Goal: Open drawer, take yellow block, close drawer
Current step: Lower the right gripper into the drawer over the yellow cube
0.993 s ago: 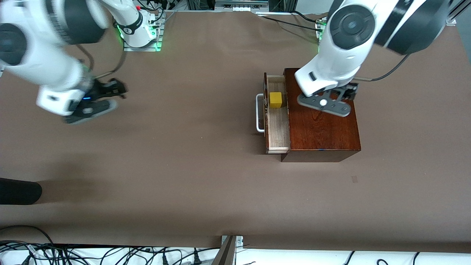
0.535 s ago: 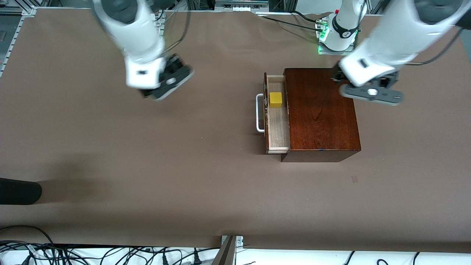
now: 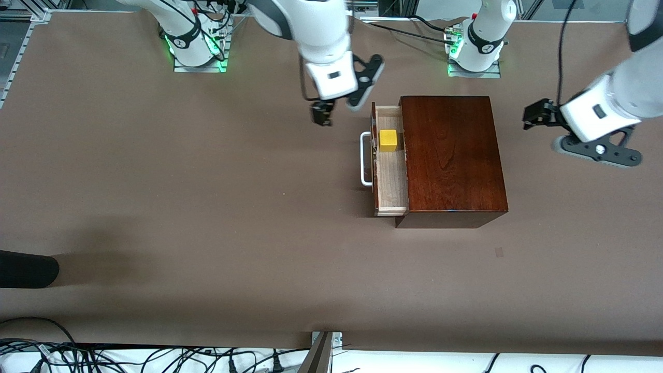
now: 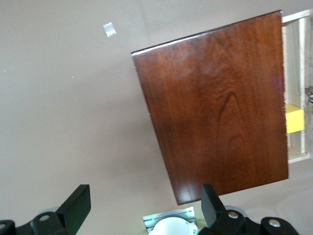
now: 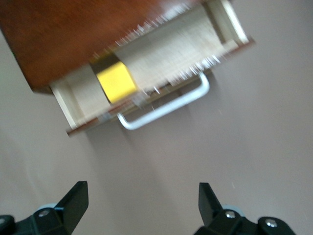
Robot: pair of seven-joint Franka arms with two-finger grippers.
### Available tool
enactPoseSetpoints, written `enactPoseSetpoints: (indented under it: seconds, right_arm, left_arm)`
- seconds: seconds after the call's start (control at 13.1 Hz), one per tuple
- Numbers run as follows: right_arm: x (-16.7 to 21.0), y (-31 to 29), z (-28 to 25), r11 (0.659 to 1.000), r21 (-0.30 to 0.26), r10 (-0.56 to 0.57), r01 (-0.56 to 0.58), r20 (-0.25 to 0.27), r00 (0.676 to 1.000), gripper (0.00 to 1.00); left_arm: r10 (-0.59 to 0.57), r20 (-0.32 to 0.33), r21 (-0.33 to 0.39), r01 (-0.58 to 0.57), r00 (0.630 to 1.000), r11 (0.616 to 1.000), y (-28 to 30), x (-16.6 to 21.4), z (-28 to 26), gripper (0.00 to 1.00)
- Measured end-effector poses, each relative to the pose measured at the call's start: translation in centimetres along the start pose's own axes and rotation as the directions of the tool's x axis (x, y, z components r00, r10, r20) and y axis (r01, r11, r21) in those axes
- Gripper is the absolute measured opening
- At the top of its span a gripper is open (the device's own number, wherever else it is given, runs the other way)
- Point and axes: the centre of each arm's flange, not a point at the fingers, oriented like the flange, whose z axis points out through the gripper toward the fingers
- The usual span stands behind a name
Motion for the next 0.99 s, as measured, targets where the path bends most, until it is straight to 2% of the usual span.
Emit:
enactPoseSetpoints:
  seconds: [0.15, 0.38, 0.69, 0.84, 0.99]
  right_arm:
    - [1.8, -1.9, 2.1, 0.995, -0.033, -0.095, 0.095, -0.022, 0.995, 1.0]
    - [3.9, -3.1, 4.3, 0.977, -0.032, -0.212, 0.211, -0.027, 0.977, 1.0]
    - [6.4, -6.5, 9.9, 0.944, -0.037, -0.329, 0.329, 0.009, 0.944, 1.0]
    - [6.9, -7.8, 12.2, 0.934, -0.03, -0.357, 0.357, 0.022, 0.934, 1.0]
    - [7.3, -8.3, 13.5, 0.921, -0.032, -0.387, 0.388, 0.03, 0.921, 1.0]
  left_arm:
    - [-0.02, -0.002, 0.017, 0.02, 1.0, 1.0, -1.5, 0.2, 0.3, 1.0]
    - [-0.039, -0.005, 0.077, 0.039, 0.999, 0.996, -2.7, 1.1, 1.0, 1.0]
    - [-0.053, -0.032, 0.077, 0.055, 0.998, 0.995, -3.4, 1.9, 0.9, 1.0]
    - [-0.08, -0.072, 0.045, 0.084, 0.994, 0.995, -4.8, 1.7, 0.4, 1.0]
    - [-0.105, -0.158, 0.039, 0.112, 0.982, 0.993, -5.9, 0.9, 0.3, 1.0]
